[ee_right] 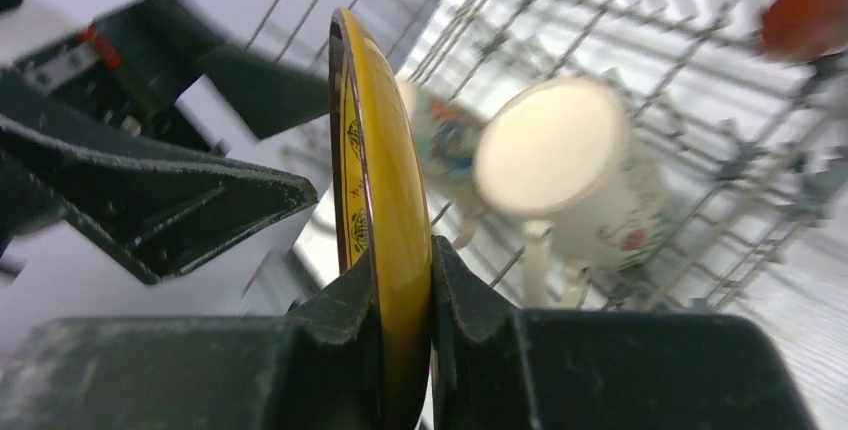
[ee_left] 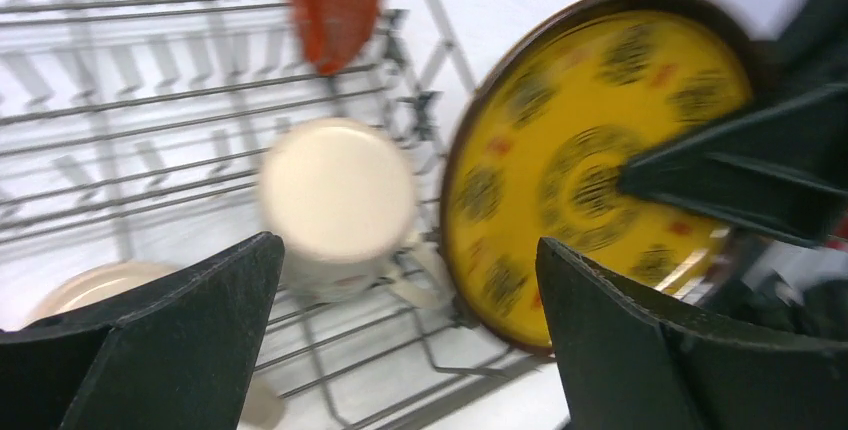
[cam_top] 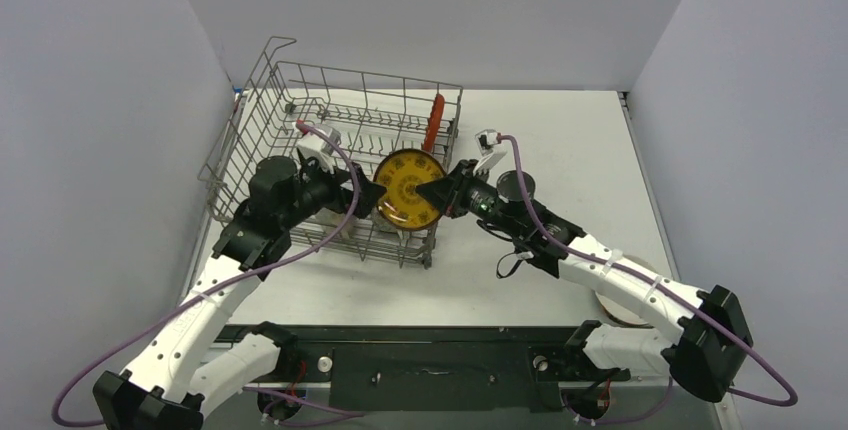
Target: Load the mixed dishes into the dish rack
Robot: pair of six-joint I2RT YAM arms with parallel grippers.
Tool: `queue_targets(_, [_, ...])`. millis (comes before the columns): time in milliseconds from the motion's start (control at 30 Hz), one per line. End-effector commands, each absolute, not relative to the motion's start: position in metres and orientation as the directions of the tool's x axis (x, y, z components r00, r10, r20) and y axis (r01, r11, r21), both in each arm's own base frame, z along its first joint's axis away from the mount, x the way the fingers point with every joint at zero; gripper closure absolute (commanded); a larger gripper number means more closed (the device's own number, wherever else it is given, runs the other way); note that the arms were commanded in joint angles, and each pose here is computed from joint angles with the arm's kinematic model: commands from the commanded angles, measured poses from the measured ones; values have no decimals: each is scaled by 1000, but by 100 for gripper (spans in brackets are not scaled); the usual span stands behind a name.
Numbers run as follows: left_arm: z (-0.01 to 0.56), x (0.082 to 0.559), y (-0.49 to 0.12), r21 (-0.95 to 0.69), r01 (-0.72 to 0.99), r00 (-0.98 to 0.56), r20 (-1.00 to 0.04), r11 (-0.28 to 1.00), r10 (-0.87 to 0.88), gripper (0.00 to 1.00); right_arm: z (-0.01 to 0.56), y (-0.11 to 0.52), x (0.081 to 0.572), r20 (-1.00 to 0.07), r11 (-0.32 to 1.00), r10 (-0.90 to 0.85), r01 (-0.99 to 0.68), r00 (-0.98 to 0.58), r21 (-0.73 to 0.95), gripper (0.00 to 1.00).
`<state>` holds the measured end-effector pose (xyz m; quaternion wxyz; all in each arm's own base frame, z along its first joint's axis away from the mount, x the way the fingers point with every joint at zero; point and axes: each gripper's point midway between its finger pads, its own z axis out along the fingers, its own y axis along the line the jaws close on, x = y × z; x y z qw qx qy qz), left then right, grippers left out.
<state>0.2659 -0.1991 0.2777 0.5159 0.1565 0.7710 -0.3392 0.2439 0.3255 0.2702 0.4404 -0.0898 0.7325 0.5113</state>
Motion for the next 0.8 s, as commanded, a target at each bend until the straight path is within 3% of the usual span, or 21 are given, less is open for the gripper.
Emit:
queue_targets(0, [294, 294, -134, -218, 300, -311, -943, 929, -120, 3, 320, 275, 294, -792, 723, 506, -333, -342, 606, 100])
queue_targets(167, [299, 295, -100, -185, 131, -262, -954, 974, -146, 4, 314, 253, 322, -819, 837, 506, -75, -270, 541, 100])
queue_targets(367, [304, 291, -101, -181, 148, -242, -960, 972, -142, 4, 341, 244, 346, -870, 882, 469, 132, -153, 453, 100])
queue_targets(767, [309, 284, -109, -180, 197, -224, -965, 964, -134, 4, 350, 276, 388, -974, 946, 187, 292, -130, 142, 100])
